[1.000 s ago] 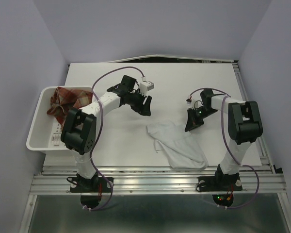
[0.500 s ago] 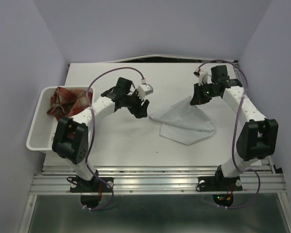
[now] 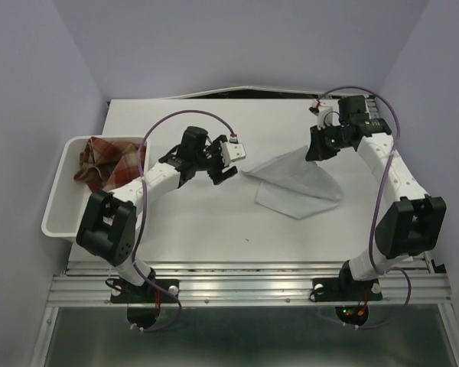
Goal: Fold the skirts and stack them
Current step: Flatten the skirt out
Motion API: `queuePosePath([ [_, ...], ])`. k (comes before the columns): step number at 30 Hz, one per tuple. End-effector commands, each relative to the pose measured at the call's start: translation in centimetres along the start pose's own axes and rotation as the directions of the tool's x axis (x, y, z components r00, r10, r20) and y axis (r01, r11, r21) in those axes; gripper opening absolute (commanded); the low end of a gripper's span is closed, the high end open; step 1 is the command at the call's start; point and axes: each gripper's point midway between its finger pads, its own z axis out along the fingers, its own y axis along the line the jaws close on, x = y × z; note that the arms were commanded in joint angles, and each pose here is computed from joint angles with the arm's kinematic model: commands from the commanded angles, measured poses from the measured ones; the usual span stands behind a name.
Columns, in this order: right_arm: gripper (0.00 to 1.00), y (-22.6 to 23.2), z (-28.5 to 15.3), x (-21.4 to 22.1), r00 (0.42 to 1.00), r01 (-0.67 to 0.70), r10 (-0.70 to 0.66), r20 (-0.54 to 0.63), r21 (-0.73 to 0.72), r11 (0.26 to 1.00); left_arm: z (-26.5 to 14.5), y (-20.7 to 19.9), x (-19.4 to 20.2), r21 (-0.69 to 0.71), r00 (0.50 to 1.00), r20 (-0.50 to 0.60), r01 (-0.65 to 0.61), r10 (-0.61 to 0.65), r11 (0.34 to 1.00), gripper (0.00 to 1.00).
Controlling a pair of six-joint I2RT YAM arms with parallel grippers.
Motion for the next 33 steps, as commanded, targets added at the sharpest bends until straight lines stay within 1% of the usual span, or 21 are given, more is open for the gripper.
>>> queuePosePath([
  [1, 0.01, 2.1, -4.4, -4.3, 0.986, 0.087, -0.087, 0.141, 0.002, 0.996, 1.2, 3.2, -2.1, -0.116, 0.984, 0.063, -0.156, 0.164, 0.981, 0.83],
  [4, 0.01, 2.8, -5.1, -5.0, 0.982, 0.100, -0.095, 0.165, -0.018, 0.995, 2.1, 2.8, -2.6, -0.105, 0.977, 0.089, -0.185, 0.194, 0.977, 0.86],
  [7, 0.01, 3.0, -5.3, -5.1, 0.981, 0.102, -0.096, 0.168, -0.026, 0.994, 3.3, 1.4, -3.2, -0.058, 0.966, 0.121, -0.225, 0.230, 0.973, 0.89],
  [9, 0.01, 3.2, -5.5, -5.4, 0.979, 0.110, -0.103, 0.176, -0.029, 0.994, 4.5, 0.7, -3.5, -0.053, 0.954, 0.126, -0.269, 0.274, 0.962, 0.90],
  [11, 0.01, 3.2, -5.5, -5.4, 0.979, 0.112, -0.104, 0.177, -0.032, 0.993, 5.5, 0.5, -3.6, -0.052, 0.949, 0.130, -0.284, 0.288, 0.958, 0.90],
  [14, 0.01, 3.3, -5.7, -5.3, 0.978, 0.117, -0.110, 0.176, -0.031, 0.993, 6.8, 1.7, -4.3, -0.097, 0.947, 0.139, -0.276, 0.288, 0.956, 0.90],
  [15, 0.01, 3.3, -5.7, -5.3, 0.978, 0.118, -0.110, 0.177, -0.031, 0.993, 7.2, 1.7, -4.1, -0.091, 0.952, 0.136, -0.265, 0.276, 0.960, 0.90],
  [17, 0.01, 3.3, -5.8, -5.3, 0.977, 0.121, -0.114, 0.178, -0.030, 0.992, 7.9, 2.7, -4.3, -0.117, 0.946, 0.137, -0.278, 0.293, 0.953, 0.90],
  [22, 0.01, 3.7, -6.2, -5.5, 0.974, 0.133, -0.124, 0.190, -0.034, 0.991, 9.6, 3.1, -4.2, -0.097, 0.933, 0.144, -0.318, 0.329, 0.943, 0.91],
  [28, 0.01, 3.9, -7.0, -5.9, 0.967, 0.154, -0.146, 0.208, -0.023, 0.988, 11.9, 4.5, -3.5, -0.109, 0.943, 0.126, -0.295, 0.308, 0.949, 0.90],
  [31, 0.01, 3.9, -7.3, -6.2, 0.965, 0.153, -0.147, 0.219, -0.012, 0.988, 12.6, 4.4, -3.3, -0.087, 0.950, 0.125, -0.276, 0.285, 0.957, 0.86],
  [33, 0.01, 3.5, -7.5, -6.6, 0.963, 0.147, -0.146, 0.228, 0.016, 0.989, 12.9, 4.4, -3.0, -0.058, 0.962, 0.108, -0.246, 0.251, 0.967, 0.71],
])
